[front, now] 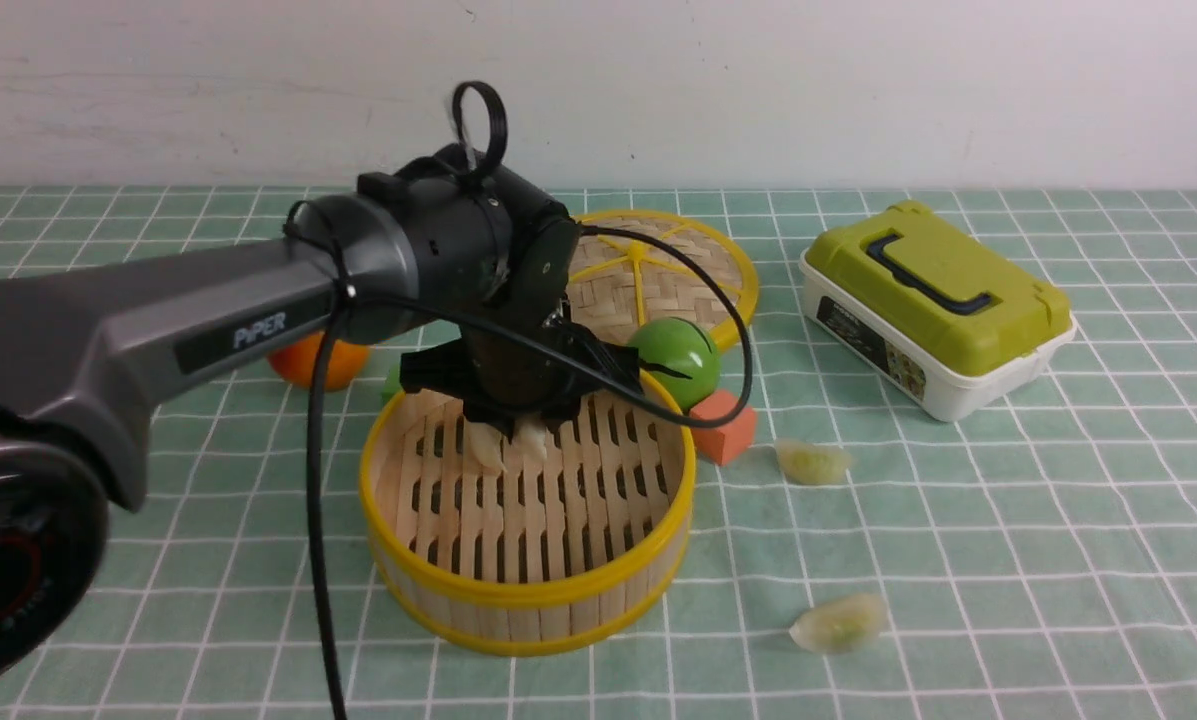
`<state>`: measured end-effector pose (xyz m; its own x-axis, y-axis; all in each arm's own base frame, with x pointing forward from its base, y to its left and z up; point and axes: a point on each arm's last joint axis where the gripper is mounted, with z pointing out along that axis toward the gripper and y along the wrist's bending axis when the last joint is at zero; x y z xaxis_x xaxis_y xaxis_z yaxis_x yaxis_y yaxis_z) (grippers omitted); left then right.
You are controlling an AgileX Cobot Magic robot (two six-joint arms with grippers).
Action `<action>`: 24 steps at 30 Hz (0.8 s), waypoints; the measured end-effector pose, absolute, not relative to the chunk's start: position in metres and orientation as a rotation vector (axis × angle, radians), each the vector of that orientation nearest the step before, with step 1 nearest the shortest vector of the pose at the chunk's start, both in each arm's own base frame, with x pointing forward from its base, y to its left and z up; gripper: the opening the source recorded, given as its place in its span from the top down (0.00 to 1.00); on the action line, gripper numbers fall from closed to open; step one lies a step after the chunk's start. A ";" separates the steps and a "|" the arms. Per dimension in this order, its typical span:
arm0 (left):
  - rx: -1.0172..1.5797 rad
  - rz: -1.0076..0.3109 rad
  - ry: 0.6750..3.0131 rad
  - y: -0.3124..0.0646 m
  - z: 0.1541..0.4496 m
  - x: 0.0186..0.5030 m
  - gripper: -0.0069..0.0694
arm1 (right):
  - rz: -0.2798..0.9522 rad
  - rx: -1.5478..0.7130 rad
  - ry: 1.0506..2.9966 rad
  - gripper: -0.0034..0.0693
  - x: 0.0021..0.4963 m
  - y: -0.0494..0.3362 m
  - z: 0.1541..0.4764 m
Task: Put the dumplings into the steamer on the table with the blue tablecloth.
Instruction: 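Place the dumpling into the bamboo steamer basket with the left gripper, then reach for and grasp a dumpling lying on the table beside the steamer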
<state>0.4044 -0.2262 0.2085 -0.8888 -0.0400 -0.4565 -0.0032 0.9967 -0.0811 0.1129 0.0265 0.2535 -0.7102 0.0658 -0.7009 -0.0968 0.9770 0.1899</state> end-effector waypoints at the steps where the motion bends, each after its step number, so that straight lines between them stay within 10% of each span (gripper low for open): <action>1: -0.019 -0.106 2.667 -0.228 0.206 0.406 0.61 | 0.272 -0.023 2.358 0.87 0.112 0.027 0.253; 12: 0.029 -0.142 2.672 -0.232 0.221 0.400 0.39 | 0.389 -0.093 2.493 0.59 0.120 0.038 0.254; 24: 0.247 -0.274 2.473 -0.170 0.410 0.289 0.61 | 0.586 -0.497 2.518 0.41 0.239 0.078 0.264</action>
